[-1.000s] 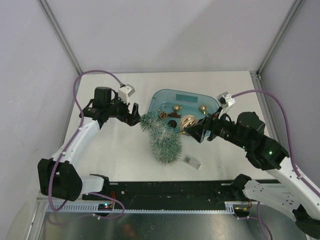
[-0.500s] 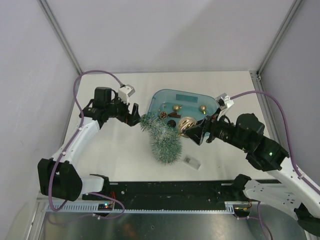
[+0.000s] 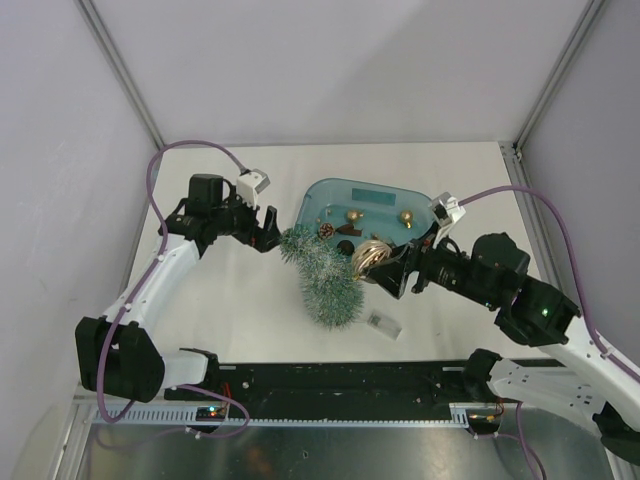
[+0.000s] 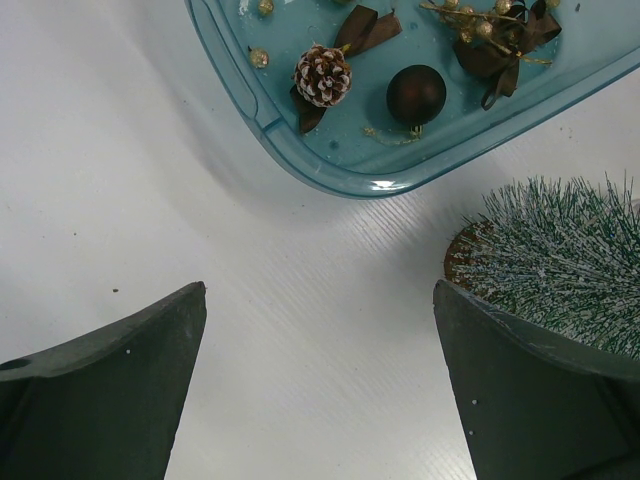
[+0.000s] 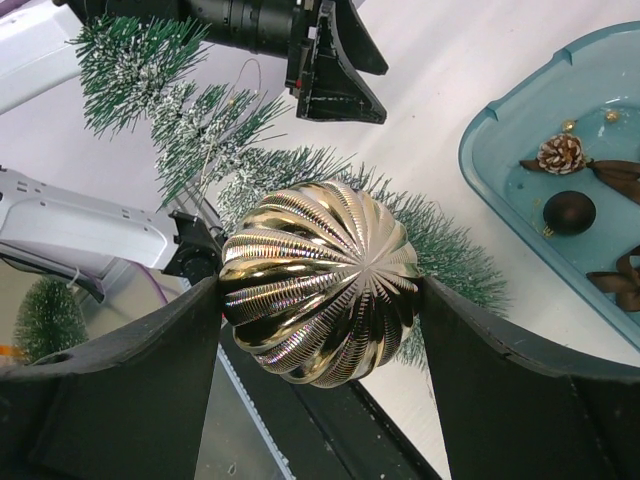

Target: Decorate the small christmas tree

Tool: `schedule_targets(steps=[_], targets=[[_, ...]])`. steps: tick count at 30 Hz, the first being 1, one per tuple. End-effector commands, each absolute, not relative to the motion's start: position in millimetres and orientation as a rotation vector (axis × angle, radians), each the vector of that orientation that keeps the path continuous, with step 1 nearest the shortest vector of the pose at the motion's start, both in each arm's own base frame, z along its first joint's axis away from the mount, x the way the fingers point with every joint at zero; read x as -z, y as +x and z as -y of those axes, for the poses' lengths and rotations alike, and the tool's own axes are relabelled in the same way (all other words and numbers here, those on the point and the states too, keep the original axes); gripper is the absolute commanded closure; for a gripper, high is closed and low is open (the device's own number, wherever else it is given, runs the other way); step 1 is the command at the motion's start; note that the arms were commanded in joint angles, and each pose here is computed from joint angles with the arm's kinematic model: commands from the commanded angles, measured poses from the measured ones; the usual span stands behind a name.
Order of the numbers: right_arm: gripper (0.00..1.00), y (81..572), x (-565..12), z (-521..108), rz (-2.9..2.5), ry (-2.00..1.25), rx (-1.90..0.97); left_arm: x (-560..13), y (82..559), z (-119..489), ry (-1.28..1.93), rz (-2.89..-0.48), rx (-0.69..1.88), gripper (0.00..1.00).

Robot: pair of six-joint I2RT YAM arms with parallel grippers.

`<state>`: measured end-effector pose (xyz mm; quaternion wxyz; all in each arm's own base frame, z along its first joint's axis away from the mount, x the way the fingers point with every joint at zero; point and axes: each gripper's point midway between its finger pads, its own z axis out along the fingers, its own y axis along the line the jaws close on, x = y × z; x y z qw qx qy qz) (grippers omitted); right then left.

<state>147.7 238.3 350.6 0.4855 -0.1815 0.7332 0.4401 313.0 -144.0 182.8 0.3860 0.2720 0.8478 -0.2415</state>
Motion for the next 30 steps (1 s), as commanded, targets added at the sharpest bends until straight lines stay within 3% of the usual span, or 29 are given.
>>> schedule_targets(steps=[1, 30], targets=[[0.51, 145.1, -356.3, -237.8, -1.767, -0.429, -1.072, -197.7, 314.9, 147.3, 0.678, -2.124, 0.642, 0.0], [0.53, 143.1, -366.0, -247.1, -1.716, -0.429, -1.064, -198.0, 312.6, 147.2, 0.681, -2.118, 0.642, 0.0]])
